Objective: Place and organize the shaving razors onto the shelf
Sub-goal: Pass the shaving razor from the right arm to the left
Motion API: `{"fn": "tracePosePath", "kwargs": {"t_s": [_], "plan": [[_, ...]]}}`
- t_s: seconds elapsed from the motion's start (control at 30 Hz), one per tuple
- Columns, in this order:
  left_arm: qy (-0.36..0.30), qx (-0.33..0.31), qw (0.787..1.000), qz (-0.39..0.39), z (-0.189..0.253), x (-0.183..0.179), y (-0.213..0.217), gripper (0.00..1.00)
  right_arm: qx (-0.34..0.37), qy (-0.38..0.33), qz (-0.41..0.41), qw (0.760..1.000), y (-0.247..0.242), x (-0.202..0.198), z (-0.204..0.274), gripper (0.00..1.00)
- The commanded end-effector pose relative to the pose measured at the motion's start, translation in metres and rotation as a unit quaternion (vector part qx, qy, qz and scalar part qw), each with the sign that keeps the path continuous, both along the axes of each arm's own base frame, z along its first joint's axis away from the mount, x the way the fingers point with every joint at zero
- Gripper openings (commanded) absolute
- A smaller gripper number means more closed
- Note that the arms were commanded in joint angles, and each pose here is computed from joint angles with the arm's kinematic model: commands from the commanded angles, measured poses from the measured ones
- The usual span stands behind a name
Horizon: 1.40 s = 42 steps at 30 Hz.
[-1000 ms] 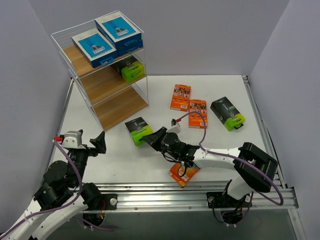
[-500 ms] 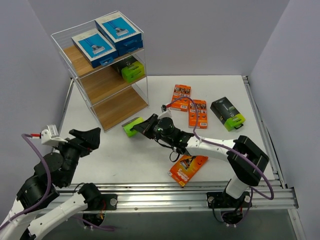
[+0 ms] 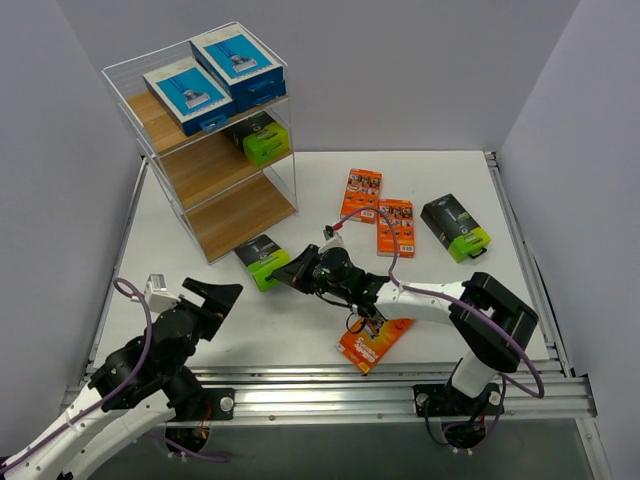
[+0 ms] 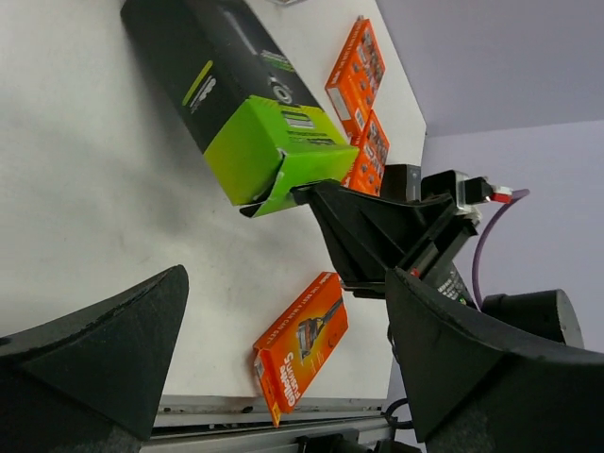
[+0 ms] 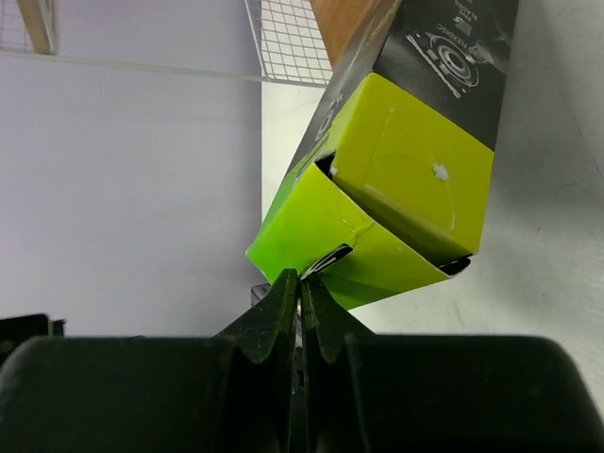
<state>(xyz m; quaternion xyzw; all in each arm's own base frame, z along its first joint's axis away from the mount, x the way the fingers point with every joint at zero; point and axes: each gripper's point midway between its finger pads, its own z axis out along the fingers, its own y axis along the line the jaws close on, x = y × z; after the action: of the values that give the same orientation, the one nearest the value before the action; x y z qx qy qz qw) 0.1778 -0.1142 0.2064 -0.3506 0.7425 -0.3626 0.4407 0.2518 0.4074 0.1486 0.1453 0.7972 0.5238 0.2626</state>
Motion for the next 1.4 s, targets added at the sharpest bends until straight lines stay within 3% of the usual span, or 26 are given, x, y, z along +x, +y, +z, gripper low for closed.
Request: {"fn": "tracePosePath", "kwargs": {"t_s": [0.0, 0.37, 0.67, 1.37], "plan": [[-0.005, -0.099, 0.995, 0.014, 0.011, 0.004, -0.011, 0.94, 0.054, -0.027, 0.019, 0.998, 0.007, -0.009, 0.038, 0.0], [-0.004, -0.134, 0.99, 0.05, -0.024, 0.027, -0.021, 0.94, 0.058, -0.021, 0.023, 0.998, 0.012, -0.028, 0.037, 0.0], [0.018, -0.111, 0.992, 0.059, -0.05, 0.046, -0.024, 0.94, 0.073, -0.014, 0.026, 0.997, 0.014, -0.04, 0.035, 0.0], [0.051, -0.151, 0.987, 0.015, -0.077, 0.064, -0.035, 0.94, 0.092, -0.006, 0.041, 0.995, 0.03, -0.06, 0.028, 0.0]]}}
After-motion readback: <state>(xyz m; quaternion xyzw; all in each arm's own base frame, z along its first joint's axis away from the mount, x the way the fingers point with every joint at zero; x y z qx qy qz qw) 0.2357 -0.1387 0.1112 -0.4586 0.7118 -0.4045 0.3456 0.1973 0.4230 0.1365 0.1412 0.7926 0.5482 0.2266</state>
